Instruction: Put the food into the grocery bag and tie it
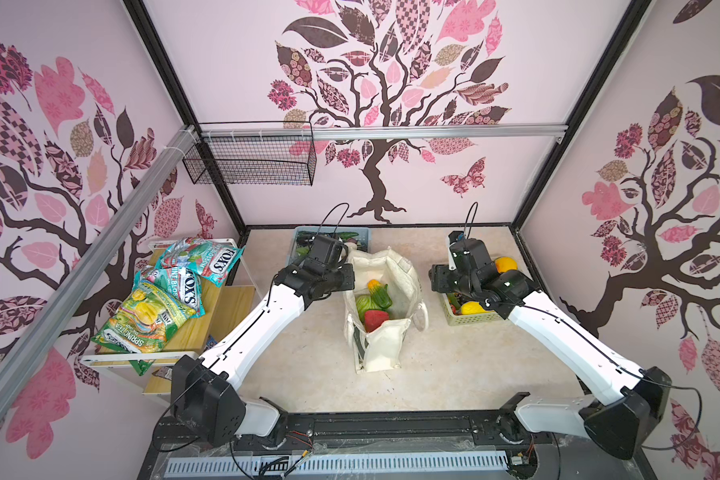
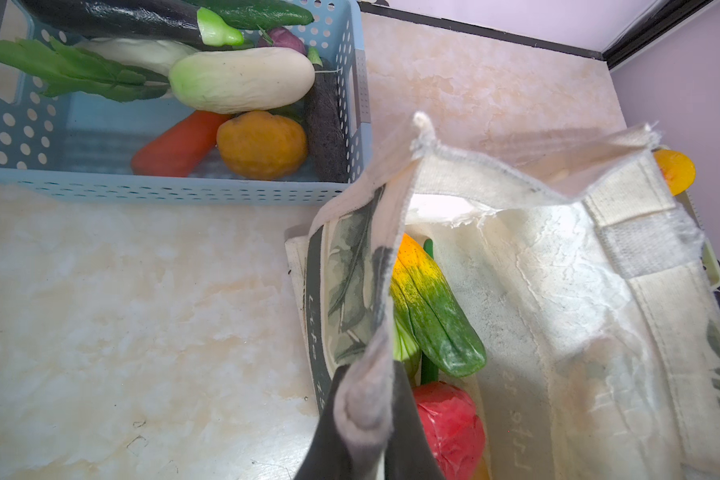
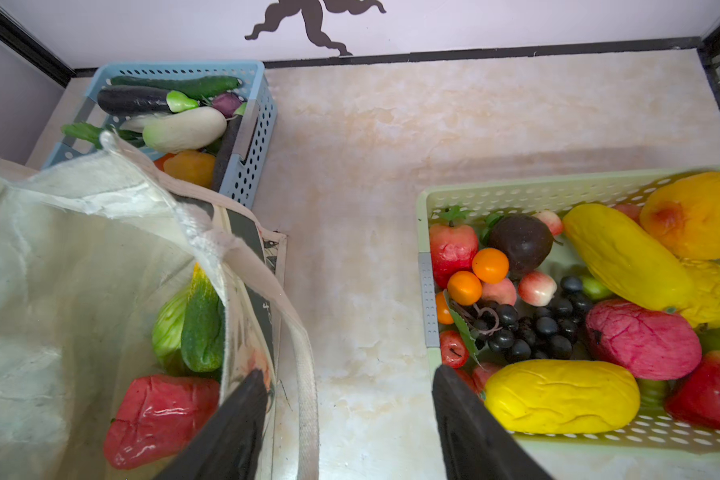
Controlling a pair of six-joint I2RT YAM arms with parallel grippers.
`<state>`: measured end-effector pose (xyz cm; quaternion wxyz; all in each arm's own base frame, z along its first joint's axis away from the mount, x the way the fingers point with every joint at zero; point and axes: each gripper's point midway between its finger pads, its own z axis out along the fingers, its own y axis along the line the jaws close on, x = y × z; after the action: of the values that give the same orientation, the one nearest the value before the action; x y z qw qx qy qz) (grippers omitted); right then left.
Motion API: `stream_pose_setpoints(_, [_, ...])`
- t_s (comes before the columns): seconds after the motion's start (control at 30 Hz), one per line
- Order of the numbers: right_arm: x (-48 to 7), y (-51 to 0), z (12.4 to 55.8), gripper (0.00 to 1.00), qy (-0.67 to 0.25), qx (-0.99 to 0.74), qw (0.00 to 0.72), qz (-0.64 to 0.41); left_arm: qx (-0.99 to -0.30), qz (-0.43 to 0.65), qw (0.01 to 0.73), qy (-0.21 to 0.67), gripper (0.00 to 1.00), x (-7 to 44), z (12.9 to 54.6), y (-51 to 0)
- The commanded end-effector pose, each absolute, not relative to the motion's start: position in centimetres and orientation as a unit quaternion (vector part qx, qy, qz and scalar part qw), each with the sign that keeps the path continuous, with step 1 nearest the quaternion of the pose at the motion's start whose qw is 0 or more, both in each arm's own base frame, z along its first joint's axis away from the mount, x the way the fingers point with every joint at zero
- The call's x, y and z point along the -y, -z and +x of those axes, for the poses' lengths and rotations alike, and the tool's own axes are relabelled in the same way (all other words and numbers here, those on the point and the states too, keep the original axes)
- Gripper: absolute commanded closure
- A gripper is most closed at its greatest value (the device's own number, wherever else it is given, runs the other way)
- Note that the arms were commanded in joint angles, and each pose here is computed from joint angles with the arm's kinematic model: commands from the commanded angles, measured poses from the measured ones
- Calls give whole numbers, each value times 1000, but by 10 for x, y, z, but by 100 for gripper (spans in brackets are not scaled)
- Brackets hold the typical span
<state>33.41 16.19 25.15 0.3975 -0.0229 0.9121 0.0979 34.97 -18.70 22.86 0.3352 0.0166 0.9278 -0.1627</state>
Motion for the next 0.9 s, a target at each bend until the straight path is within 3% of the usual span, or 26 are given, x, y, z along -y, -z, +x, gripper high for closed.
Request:
stream_pose_setpoints(0.0, [-166, -243, 335, 34, -103, -916, 386, -32, -919, 14, 356, 167, 100, 186, 350, -240])
stream_pose_setpoints(0.57, [-213, -236, 335, 40, -224, -903, 362, -50, -920, 12, 356, 164, 100, 185, 352, -241])
stream_pose_setpoints(0.87, [-222, -206, 334, 49, -228, -916, 324, -64, -921, 11, 355, 164, 100, 186, 354, -241])
